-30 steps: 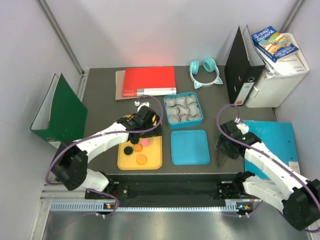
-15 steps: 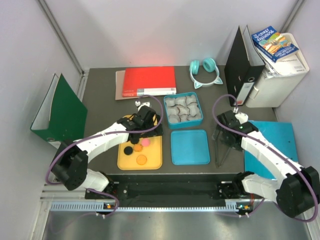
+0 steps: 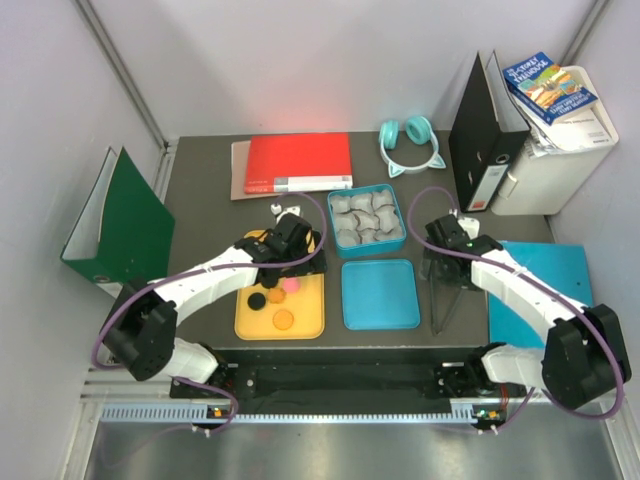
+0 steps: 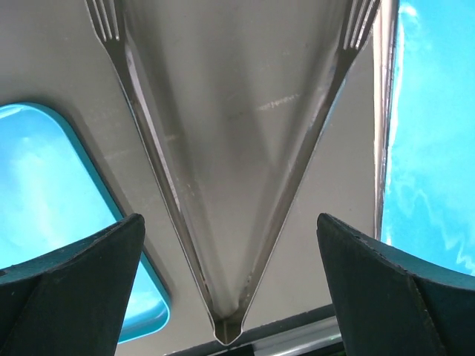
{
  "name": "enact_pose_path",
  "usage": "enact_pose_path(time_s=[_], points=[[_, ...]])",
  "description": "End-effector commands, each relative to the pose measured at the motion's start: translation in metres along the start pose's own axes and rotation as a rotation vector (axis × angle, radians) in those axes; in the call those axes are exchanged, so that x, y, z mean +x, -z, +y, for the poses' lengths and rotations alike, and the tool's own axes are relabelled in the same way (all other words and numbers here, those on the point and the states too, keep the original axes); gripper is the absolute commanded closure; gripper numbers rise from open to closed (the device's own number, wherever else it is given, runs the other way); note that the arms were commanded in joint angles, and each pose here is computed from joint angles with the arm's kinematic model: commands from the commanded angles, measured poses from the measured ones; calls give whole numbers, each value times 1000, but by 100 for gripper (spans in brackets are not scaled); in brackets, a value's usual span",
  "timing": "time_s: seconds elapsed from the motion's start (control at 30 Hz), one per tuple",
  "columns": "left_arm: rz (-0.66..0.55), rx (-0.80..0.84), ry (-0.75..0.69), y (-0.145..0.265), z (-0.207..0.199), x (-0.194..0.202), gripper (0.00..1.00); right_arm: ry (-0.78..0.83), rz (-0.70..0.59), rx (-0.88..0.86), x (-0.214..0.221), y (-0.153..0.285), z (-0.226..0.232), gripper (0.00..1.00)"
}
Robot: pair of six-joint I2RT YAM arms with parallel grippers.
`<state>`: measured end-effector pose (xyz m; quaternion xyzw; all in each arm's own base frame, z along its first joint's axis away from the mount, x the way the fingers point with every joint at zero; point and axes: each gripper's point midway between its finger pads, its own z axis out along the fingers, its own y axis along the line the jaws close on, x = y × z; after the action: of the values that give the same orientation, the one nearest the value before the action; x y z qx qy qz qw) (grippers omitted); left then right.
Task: Pack the cookies
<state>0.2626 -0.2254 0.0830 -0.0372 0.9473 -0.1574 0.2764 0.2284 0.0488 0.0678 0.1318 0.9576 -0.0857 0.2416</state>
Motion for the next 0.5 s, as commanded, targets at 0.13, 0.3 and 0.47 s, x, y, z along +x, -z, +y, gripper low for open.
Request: enact_pose_path(time_s=[0.13,0.3,0.47], points=[[-12,34,11,-2,-6,1,2,14,22,-35,2,-9,10,1],[-15,28,14,-2,-4,2,2,-1,47,-27,13,-12,7,1],[-6,32,12,-4,-5,4,2,-8,68,-19,22,-15,4,1]])
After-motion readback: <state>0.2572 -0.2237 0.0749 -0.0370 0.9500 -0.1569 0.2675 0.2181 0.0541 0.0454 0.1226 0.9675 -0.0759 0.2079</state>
